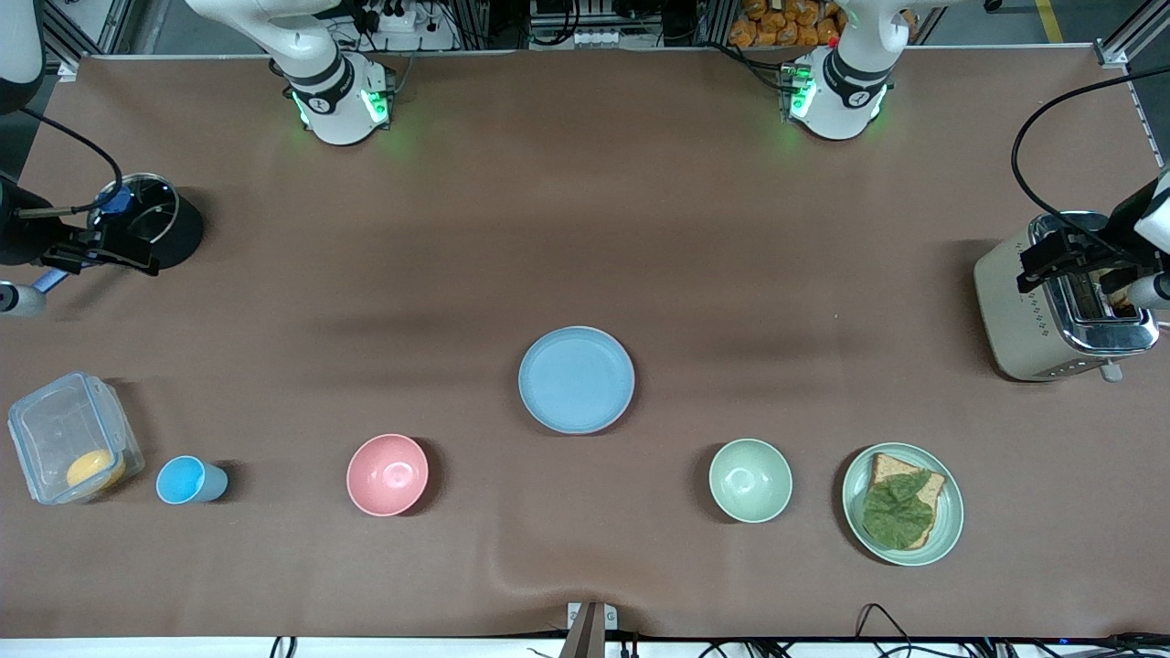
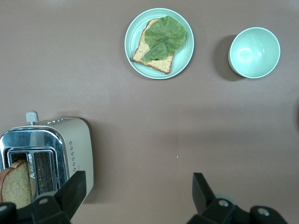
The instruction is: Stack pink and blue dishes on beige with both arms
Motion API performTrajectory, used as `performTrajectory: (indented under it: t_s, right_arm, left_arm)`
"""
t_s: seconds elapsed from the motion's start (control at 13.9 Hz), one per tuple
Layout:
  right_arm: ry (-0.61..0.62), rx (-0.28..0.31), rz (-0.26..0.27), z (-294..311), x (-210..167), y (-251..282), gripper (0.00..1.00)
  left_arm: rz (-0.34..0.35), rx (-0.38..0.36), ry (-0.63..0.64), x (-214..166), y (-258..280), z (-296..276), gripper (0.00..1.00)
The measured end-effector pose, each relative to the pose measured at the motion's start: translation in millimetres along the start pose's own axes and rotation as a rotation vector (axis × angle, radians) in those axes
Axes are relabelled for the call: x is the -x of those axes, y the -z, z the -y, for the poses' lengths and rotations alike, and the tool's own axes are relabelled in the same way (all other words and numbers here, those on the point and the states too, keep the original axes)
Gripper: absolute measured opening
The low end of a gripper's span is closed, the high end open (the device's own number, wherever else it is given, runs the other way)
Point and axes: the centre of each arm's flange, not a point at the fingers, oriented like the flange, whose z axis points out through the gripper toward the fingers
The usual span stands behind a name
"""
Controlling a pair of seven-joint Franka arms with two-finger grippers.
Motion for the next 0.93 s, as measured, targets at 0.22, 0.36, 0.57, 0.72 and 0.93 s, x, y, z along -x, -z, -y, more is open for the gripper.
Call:
performTrajectory:
  t_s: [0.22,0.36,0.57,0.72,0.93]
  right_arm:
    - [0.003,0.000,-0.006,1.5,-0.7,0.5,1.00]
    - [0.004,0.000,-0.007,2.1,-0.8,0.6,1.00]
    - [0.009,0.001,-0.010,4.8,-1.1,0.9,1.00]
    - [0.017,0.002,-0.010,10.7,-1.1,0.9,1.00]
    - [0.019,0.003,-0.011,12.0,-1.1,0.9,1.00]
  left_arm:
    - [-0.002,0.000,-0.001,-0.2,0.9,-0.8,1.00]
    - [-0.003,0.000,-0.003,-0.3,1.3,-2.0,1.00]
    - [-0.003,0.000,-0.004,-0.4,1.4,-2.6,1.00]
    - [-0.003,0.000,-0.005,-0.4,1.4,-2.7,1.00]
    - [-0.003,0.000,-0.005,-0.4,1.4,-2.8,1.00]
